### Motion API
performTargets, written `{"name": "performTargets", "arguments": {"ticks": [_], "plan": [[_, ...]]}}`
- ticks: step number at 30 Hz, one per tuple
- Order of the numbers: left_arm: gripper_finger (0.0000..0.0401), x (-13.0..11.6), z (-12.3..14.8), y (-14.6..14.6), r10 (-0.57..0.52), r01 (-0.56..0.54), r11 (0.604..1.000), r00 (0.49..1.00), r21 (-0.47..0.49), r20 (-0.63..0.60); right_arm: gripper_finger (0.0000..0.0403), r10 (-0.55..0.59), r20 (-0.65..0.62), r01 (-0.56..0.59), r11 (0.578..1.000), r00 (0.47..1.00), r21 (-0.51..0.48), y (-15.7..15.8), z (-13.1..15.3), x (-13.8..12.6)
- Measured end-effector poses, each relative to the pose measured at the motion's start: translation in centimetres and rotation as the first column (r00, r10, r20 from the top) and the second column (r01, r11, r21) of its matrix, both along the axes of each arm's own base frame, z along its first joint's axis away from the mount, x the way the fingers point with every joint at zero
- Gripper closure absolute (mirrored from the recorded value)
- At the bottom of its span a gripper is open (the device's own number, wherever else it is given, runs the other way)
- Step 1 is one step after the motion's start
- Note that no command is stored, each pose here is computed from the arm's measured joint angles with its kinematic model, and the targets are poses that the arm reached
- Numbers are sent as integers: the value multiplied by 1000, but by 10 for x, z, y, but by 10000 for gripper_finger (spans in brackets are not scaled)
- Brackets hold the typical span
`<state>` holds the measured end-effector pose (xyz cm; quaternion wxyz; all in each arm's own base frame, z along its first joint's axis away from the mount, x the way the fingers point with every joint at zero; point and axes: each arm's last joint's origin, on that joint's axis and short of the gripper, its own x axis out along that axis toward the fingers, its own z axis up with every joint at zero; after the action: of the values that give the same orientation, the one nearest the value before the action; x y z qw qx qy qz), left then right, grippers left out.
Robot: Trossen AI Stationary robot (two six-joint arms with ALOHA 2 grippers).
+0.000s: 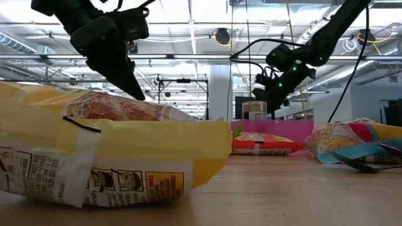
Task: Pick & Place Food Item
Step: Put the white seasoning bottle into the pink bin
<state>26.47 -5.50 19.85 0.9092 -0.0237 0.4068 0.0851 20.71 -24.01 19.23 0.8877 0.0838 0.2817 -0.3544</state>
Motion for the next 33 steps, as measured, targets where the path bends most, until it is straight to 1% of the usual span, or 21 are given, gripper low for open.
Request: {"name": "performTargets", "arguments": {"ticks": [5, 9, 21, 33], "plan": [[119, 0, 0, 0, -1, 1, 1000, 1000, 1, 0, 209, -95, 8, 95, 995, 995, -21, 0, -2, -2], [119, 0, 0, 0, -2, 2, 1000, 1000, 2, 0, 209, -121, 31, 121, 992, 992, -17, 1, -5, -3], [119, 0, 0, 0, -2, 2, 1000, 1000, 2, 1, 209, -133, 44, 133, 991, 990, -2, 4, -13, -6], [119, 2, 1, 0, -4, 4, 1000, 1000, -1, 22, 203, -132, 43, 132, 991, 990, -1, 4, -13, -6]]}}
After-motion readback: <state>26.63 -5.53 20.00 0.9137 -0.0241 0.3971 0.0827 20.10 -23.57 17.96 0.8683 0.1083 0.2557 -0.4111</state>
